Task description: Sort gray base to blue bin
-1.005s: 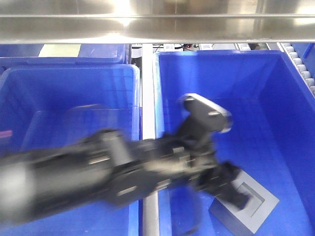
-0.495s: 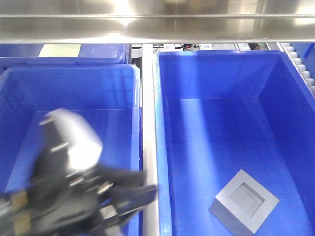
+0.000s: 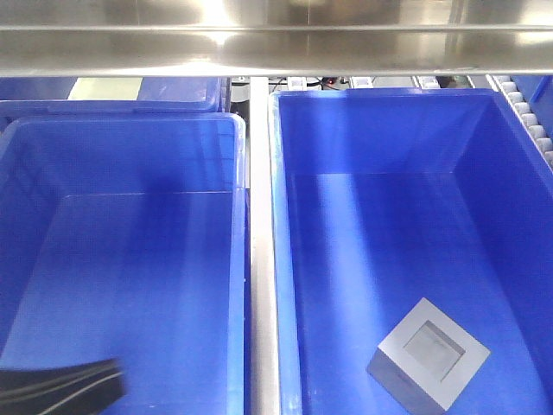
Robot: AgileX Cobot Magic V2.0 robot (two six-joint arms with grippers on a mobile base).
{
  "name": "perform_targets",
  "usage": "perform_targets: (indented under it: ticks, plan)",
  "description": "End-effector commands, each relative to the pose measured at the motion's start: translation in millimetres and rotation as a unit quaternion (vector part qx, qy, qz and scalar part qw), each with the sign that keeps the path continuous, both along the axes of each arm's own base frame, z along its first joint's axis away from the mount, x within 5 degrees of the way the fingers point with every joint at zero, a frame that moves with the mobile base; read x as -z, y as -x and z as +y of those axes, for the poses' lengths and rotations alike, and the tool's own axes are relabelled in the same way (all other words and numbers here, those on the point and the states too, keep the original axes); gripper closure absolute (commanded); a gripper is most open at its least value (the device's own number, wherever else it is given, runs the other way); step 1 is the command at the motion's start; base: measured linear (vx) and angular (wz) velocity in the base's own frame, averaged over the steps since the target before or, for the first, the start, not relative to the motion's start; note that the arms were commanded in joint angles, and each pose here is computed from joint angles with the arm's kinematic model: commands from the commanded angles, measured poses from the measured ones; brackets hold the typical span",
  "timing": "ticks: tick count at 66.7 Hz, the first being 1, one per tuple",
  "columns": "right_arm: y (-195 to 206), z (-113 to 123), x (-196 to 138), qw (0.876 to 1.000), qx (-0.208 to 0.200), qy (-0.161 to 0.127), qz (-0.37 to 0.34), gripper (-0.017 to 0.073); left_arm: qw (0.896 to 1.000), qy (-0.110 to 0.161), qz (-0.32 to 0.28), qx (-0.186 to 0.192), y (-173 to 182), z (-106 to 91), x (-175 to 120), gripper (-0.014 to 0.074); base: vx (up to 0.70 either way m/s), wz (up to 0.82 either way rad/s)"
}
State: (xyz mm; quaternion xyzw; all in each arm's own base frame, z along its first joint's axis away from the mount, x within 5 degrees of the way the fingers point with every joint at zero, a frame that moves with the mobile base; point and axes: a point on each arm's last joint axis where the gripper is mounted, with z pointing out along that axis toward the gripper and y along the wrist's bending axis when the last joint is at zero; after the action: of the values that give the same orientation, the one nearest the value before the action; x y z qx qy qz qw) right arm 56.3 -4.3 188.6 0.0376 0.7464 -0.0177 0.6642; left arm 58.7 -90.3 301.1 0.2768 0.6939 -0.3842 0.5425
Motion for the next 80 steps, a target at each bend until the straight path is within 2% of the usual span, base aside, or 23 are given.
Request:
perform_targets:
  ticks: [1,9,57,67,80]
  plan:
    - [-1.7,-0.4,-0.1,1.000,0.001,0.009,-0.005,0.0564,0.998,0.053,-0.025,-0.001,4.3,6.7,-14.0,0.0601,0.00,0.00]
    - [-1.7,-0.4,-0.1,1.000,0.001,0.009,-0.005,0.0564,0.998,0.060,-0.032,-0.001,6.6,10.2,-15.0,0.0601,0.00,0.00]
    - [-1.7,-0.4,-0.1,1.000,0.001,0.009,-0.005,0.0564,0.998,0.060,-0.031,-0.001,6.4,9.9,-14.8,0.0601,0.00,0.00]
    - [-1.7,-0.4,-0.1,1.000,0.001,0.009,-0.005,0.0564,0.998,0.043,-0.056,0.001,6.5,9.9,-14.8,0.0601,0.00,0.00]
    - [-1.7,-0.4,-0.1,1.000,0.001,0.009,-0.005,0.0564,0.997,0.036,-0.069,0.006,7.1,9.4,-15.0,0.0601,0.00,0.00]
